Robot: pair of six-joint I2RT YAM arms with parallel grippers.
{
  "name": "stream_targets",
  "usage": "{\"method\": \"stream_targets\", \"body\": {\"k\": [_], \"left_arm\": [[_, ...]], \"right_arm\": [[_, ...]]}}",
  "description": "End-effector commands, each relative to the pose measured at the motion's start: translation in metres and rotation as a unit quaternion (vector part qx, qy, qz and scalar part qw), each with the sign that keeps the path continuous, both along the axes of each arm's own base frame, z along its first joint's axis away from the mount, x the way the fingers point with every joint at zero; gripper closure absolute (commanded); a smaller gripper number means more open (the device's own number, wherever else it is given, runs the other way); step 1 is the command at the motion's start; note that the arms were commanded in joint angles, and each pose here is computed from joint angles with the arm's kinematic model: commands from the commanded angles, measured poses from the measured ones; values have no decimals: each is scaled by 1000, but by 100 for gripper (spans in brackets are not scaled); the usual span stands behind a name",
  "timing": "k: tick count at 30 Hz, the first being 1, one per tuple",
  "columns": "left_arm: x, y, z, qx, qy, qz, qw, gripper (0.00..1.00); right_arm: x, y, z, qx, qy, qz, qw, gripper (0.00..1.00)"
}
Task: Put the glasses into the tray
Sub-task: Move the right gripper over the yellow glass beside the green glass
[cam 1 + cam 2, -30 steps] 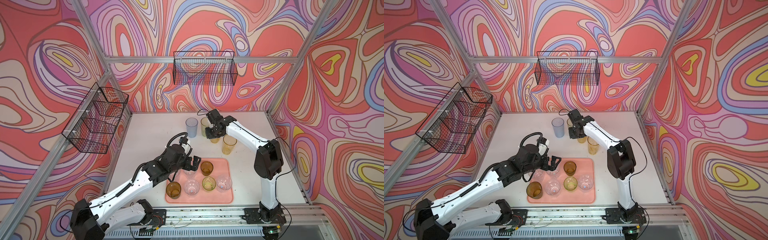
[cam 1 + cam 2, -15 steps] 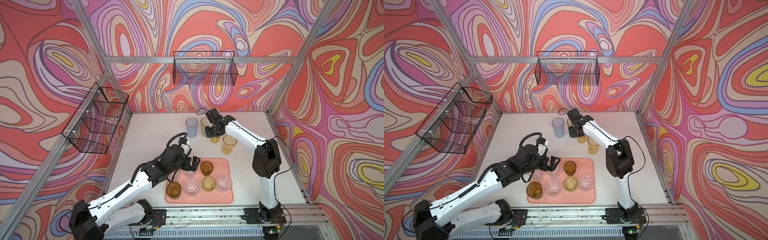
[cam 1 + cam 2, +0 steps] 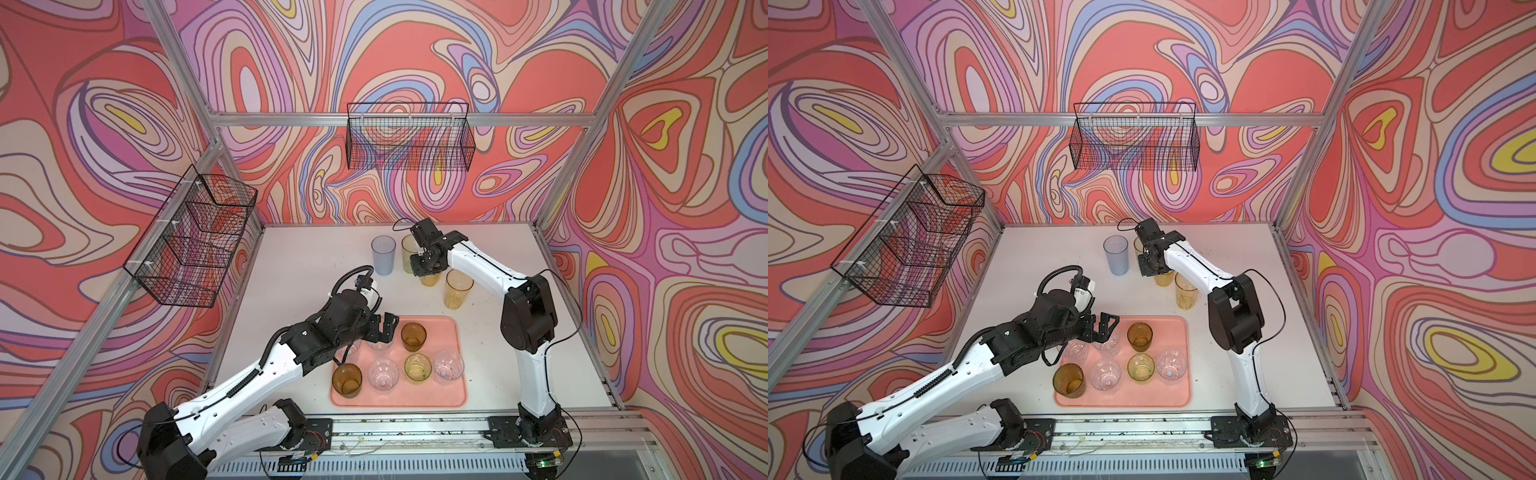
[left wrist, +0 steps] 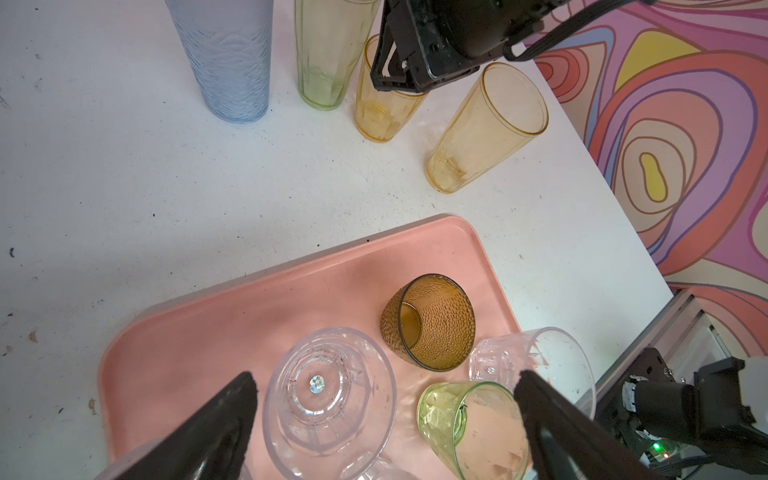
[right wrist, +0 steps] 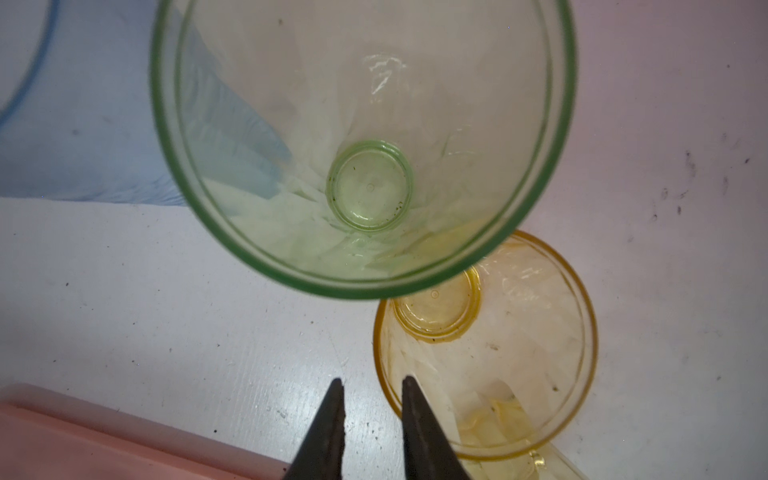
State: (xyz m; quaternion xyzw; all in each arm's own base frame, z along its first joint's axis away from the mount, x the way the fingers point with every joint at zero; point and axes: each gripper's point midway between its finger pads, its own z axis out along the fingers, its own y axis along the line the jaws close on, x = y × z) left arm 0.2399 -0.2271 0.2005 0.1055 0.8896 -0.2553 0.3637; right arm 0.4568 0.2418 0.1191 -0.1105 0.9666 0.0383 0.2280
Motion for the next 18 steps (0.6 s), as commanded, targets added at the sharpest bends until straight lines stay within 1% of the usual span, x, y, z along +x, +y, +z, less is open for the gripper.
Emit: {"method": "stream_targets", "body": {"k": [1,18], "left_arm": [[4,0,9,-5,-2,9,1000,0],[4,0,6,-4,2,9,1000,0]], "right_arm": [[8,-3,-3,-12,-9,0,1000,76],[11,-9,-17,-39,-10,3,999,77]]}}
